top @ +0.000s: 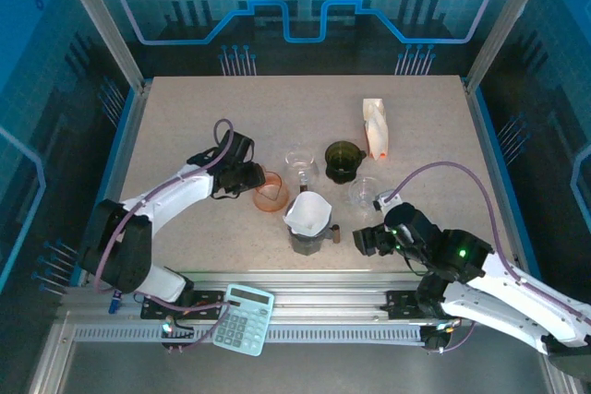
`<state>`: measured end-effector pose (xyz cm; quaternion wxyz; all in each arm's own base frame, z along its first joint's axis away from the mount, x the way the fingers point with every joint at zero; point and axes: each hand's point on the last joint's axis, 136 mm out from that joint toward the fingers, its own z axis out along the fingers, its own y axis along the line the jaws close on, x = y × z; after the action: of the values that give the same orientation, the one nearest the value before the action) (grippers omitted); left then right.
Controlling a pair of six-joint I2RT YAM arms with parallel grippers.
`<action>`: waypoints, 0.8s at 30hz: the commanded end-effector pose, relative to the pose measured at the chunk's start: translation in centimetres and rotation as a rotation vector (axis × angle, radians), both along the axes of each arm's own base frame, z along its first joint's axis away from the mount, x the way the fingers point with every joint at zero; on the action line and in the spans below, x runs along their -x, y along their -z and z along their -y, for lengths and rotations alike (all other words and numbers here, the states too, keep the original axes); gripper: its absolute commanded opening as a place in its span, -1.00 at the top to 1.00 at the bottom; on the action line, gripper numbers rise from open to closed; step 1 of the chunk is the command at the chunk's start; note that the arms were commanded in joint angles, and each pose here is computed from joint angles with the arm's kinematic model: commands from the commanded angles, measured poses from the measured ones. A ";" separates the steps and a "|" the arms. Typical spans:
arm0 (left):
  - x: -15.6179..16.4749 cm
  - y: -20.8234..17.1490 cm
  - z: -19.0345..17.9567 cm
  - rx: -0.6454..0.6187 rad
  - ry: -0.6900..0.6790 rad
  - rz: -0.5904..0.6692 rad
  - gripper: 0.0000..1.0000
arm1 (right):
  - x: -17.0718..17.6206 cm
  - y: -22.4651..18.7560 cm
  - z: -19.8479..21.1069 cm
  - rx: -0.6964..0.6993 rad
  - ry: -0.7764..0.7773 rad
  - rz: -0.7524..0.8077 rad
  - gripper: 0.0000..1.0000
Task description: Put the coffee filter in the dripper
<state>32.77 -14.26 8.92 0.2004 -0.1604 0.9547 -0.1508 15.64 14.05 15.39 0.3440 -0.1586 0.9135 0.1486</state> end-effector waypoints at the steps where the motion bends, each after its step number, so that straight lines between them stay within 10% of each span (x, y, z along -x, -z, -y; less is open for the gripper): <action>1: -0.5 -0.2 -0.3 -0.036 0.016 0.004 0.24 | 0.1 0.4 0.2 -0.010 0.014 -0.018 -0.71; 24: 3.2 0.7 0.1 0.021 0.045 -0.130 0.89 | 0.7 4.6 -1.5 -0.059 0.002 -0.116 -0.71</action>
<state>30.68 -14.14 8.05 0.1532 -0.1407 0.9680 -0.1404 14.73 15.02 10.96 0.2952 -0.1551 0.9284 0.1637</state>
